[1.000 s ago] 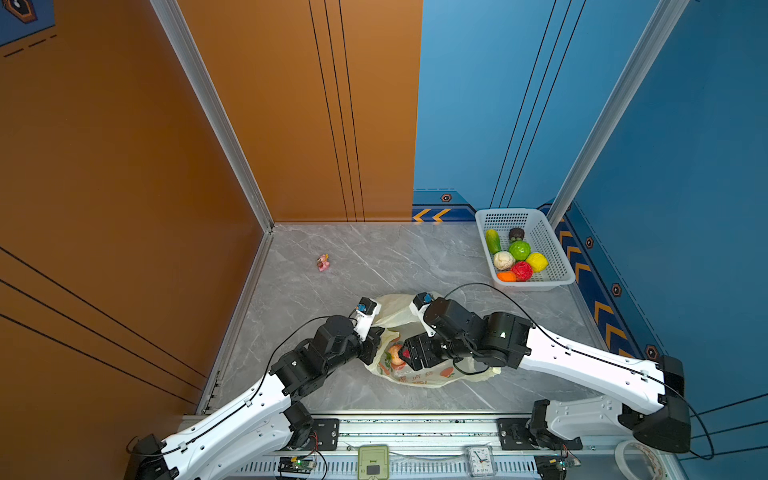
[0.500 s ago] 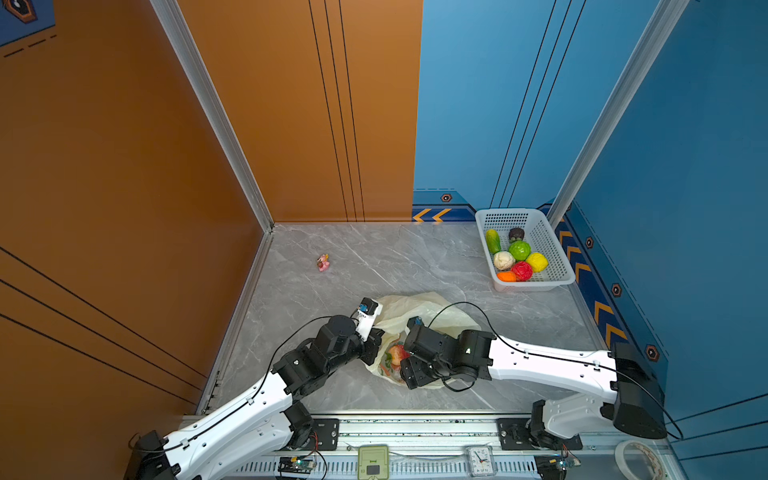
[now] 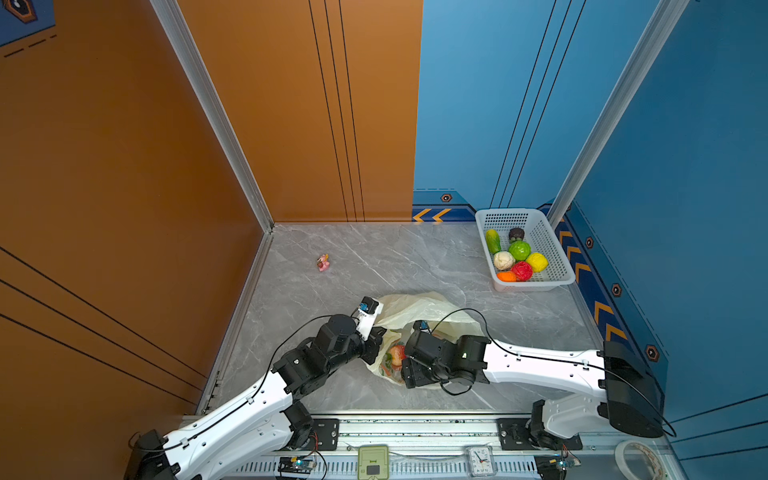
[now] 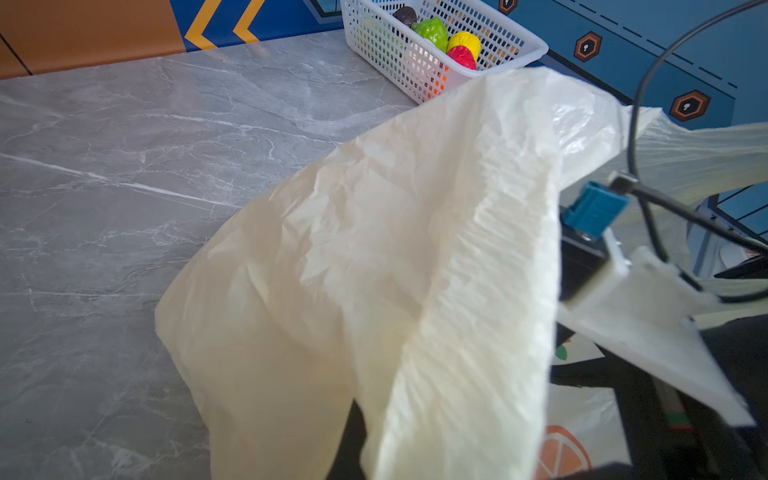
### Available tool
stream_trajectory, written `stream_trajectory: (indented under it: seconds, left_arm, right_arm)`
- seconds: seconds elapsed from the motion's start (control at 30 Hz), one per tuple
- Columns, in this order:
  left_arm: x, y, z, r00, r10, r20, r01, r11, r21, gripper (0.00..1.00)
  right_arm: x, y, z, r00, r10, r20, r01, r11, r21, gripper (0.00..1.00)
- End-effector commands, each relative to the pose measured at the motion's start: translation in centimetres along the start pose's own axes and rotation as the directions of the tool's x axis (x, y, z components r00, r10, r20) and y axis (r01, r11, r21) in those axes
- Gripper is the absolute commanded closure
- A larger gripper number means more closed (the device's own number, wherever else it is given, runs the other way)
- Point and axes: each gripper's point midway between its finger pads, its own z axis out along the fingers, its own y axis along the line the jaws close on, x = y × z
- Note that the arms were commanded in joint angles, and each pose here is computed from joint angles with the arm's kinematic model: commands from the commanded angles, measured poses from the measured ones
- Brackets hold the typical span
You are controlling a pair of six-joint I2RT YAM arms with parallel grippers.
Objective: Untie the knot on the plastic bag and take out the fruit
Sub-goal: 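Lower the right gripper into the bag toward the red strawberry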
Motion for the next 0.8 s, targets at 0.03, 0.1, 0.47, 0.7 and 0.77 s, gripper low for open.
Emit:
stream_trajectory:
  seconds: [0.03,0.1,0.47,0.7,0.77]
  left_arm:
    - [-0.1,-1.2,-0.2,1.0,-0.005,0.001,0.005,0.999,0.053,1.0]
    - [0.1,-1.5,-0.1,1.0,0.001,-0.008,-0.001,0.998,0.063,1.0]
    - [0.8,-1.8,-0.1,1.0,0.011,-0.017,-0.01,0.997,0.074,1.0]
    - [1.5,-1.5,-0.1,1.0,0.002,-0.027,0.0,0.998,0.066,1.0]
    - [1.8,-1.4,-0.1,0.999,0.002,-0.034,0.001,0.998,0.063,1.0]
  right_arm:
    - [-2.8,-0.4,1.4,0.981,0.19,0.045,-0.189,0.981,-0.034,0.14]
    - [-3.5,-0.1,1.9,0.968,0.244,0.054,-0.24,0.968,-0.075,0.13]
    - [-3.6,1.4,4.2,0.932,0.363,-0.023,-0.363,0.925,-0.112,0.1]
    - [-3.2,1.8,5.5,0.933,0.355,-0.058,-0.359,0.931,-0.071,0.07]
    - [-3.3,2.1,5.8,0.934,0.351,-0.065,-0.355,0.933,-0.063,0.06]
